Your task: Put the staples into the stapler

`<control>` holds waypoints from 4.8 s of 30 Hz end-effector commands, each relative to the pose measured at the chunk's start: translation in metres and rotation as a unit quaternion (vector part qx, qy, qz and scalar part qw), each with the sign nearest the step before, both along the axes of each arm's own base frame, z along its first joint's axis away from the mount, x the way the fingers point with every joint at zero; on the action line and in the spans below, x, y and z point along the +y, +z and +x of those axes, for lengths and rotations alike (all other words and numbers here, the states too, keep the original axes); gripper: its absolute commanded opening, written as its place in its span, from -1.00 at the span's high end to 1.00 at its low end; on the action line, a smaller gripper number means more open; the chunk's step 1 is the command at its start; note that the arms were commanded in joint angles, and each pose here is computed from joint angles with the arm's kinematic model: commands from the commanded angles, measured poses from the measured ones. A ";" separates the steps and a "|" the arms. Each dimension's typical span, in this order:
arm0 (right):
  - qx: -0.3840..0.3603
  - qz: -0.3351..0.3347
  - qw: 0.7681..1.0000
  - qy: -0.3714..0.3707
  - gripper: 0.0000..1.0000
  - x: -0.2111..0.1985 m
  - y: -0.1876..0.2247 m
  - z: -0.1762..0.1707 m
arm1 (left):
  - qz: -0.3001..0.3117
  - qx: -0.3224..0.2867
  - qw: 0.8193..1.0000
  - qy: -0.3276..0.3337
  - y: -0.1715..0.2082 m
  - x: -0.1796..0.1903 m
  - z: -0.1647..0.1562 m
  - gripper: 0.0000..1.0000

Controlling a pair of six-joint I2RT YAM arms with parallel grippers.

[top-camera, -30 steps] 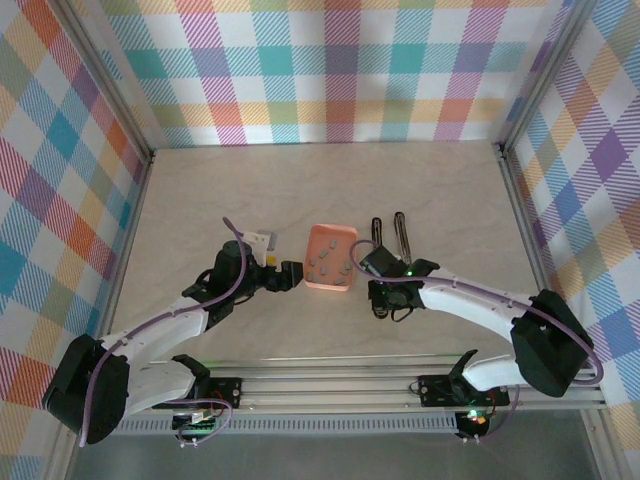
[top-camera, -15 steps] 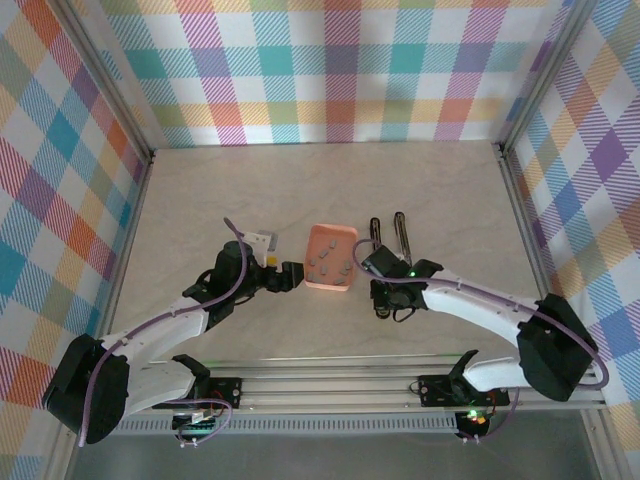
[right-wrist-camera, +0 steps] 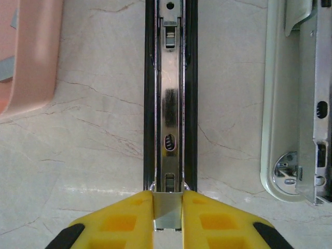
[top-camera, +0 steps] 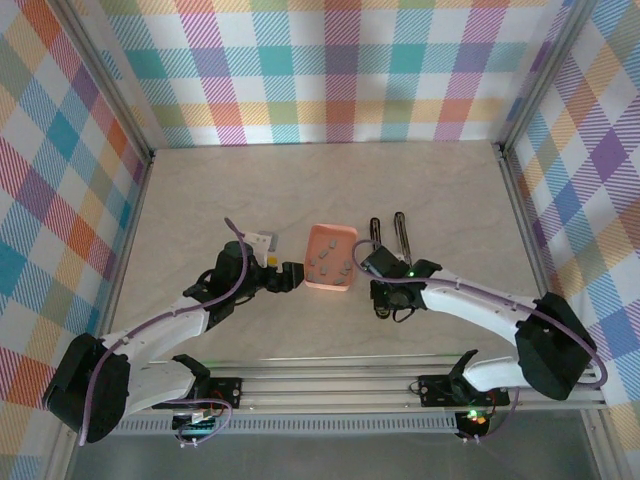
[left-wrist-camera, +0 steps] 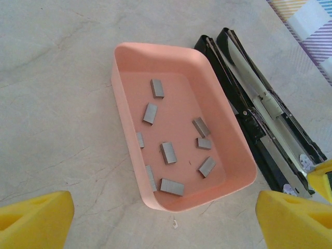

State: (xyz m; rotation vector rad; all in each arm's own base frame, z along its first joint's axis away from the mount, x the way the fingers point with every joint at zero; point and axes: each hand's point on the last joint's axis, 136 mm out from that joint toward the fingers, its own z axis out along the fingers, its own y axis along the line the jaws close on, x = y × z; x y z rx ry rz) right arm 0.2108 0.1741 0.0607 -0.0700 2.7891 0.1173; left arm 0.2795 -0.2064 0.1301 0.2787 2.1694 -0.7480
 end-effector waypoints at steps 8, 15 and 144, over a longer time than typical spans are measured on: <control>0.022 -0.016 1.000 0.011 0.66 -0.004 -0.012 -0.009 | 0.009 -0.008 1.000 -0.003 -0.003 -0.001 -0.001 -0.81; 0.030 -0.023 0.999 0.011 0.66 -0.006 -0.015 -0.012 | 0.009 -0.009 1.000 -0.004 -0.003 -0.002 -0.001 -0.81; 0.179 0.005 0.977 -0.116 0.44 0.134 -0.038 0.159 | -0.002 0.116 0.968 0.224 -0.022 0.121 0.059 -0.88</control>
